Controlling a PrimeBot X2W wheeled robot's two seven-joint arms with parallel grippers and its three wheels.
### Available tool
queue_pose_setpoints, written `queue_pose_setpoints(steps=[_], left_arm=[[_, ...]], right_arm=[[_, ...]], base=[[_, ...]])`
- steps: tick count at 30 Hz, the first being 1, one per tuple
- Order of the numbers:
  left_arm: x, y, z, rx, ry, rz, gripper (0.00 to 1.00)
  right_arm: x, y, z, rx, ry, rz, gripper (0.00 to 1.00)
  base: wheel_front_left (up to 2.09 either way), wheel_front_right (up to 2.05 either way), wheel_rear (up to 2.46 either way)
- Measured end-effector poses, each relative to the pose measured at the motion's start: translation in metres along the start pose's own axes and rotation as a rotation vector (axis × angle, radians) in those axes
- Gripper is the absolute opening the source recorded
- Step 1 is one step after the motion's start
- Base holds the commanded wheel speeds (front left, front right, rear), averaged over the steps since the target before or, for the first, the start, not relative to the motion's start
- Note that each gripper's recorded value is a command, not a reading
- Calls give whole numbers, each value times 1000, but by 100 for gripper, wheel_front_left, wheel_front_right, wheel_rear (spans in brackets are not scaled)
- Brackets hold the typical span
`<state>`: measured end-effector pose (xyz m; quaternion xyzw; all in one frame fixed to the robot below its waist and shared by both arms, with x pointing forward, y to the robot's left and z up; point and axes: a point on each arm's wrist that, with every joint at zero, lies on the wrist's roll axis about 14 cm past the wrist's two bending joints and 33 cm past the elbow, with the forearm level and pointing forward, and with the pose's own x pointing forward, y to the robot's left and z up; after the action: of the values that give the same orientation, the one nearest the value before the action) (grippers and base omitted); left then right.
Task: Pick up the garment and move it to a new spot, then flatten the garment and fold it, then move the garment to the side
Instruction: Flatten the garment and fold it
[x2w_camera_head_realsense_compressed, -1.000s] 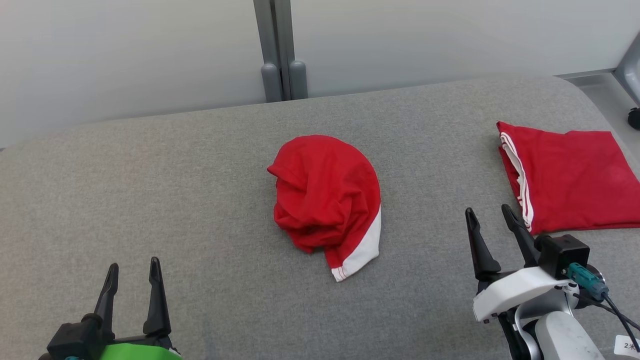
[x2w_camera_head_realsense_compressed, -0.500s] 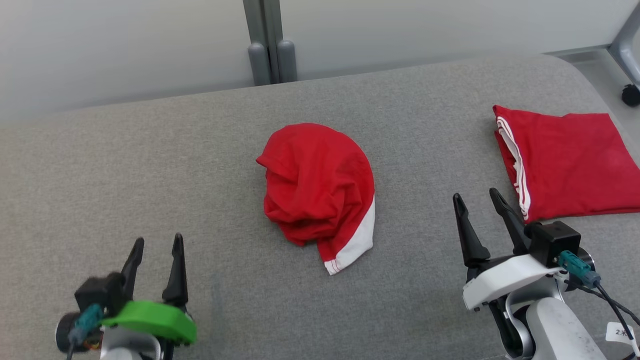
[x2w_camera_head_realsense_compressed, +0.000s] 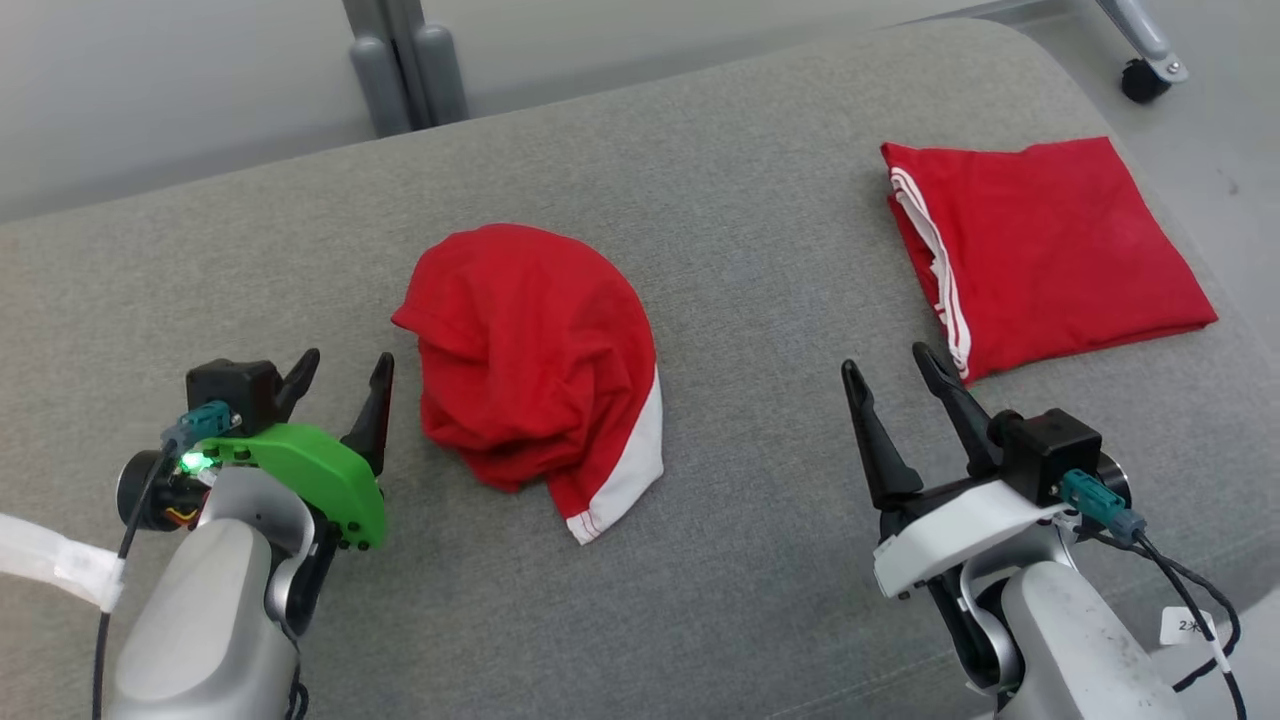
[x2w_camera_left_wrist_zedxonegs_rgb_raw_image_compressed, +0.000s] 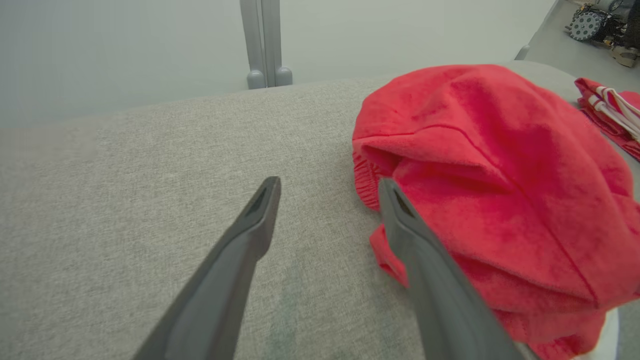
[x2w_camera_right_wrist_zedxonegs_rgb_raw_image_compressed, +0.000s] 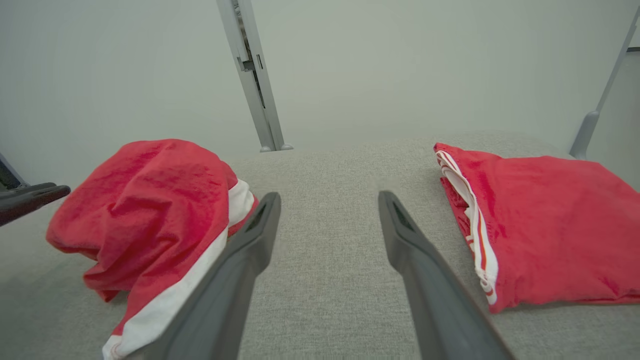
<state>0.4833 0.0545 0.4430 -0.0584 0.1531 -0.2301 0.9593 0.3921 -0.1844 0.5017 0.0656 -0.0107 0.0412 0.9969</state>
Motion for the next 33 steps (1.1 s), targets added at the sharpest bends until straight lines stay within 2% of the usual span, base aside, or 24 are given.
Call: queue_pose_setpoints(steps=[11,18,19,20,21,26,33], left_arm=[[52,-24,-17,81,82,-111,100],[72,-53,-11,97,50,-204,100],[73,-60,-11,90,43,-224,97],[73,-67,-11,91,43,-245,42],[73,-71,-10,93,36,-259,0],[71,-89,7,58,-31,-315,0],[70,-116,67,42,-201,-379,0]], right_arm=[[-11,-29,-11,-16,33,-89,100],[-15,-39,-17,-23,53,-120,100],[-15,-39,-18,-23,55,-121,100],[-15,-39,-18,-23,55,-122,100],[-14,-39,-18,-22,54,-122,100],[-10,-38,-17,-20,48,-117,100],[-6,-31,-15,-14,35,-95,100]], base=[[0,0,0],[0,0,0],[0,0,0],[0,0,0],[0,0,0],[0,0,0],[0,0,0]])
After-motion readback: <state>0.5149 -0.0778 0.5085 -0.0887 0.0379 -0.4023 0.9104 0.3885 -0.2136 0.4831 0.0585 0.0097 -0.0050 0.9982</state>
